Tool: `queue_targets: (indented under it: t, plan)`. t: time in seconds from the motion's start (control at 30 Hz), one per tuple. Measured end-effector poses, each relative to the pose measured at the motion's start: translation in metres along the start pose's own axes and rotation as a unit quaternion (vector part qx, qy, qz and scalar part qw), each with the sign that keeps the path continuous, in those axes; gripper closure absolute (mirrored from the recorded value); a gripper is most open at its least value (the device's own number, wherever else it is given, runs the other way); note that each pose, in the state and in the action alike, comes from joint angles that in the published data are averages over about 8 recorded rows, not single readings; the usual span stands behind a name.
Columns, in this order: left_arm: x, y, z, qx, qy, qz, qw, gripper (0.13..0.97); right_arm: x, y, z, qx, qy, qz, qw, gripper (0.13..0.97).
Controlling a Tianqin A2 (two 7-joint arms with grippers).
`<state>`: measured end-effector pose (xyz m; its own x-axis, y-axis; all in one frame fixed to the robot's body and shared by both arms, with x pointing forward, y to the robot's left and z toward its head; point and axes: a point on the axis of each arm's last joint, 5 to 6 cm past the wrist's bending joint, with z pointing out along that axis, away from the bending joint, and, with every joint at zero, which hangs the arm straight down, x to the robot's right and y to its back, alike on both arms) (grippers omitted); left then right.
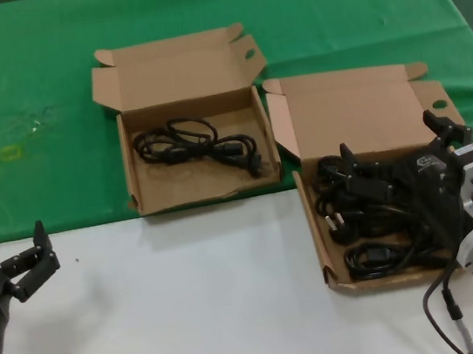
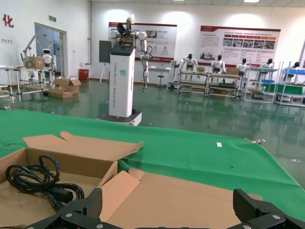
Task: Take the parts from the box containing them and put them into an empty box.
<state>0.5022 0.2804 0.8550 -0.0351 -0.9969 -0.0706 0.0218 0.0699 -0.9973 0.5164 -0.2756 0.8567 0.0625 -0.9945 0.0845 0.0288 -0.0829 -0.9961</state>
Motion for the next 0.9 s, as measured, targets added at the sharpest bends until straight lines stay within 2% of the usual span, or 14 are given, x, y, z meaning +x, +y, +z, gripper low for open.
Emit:
queue_targets:
  t: [0.9]
  plan:
    - [0.0000,0.0000,0.0000,0.000,0.000,0.000,1.0000,0.132,0.0000,0.0000,0.0000,0.000,0.000,0.000,1.000,0.130]
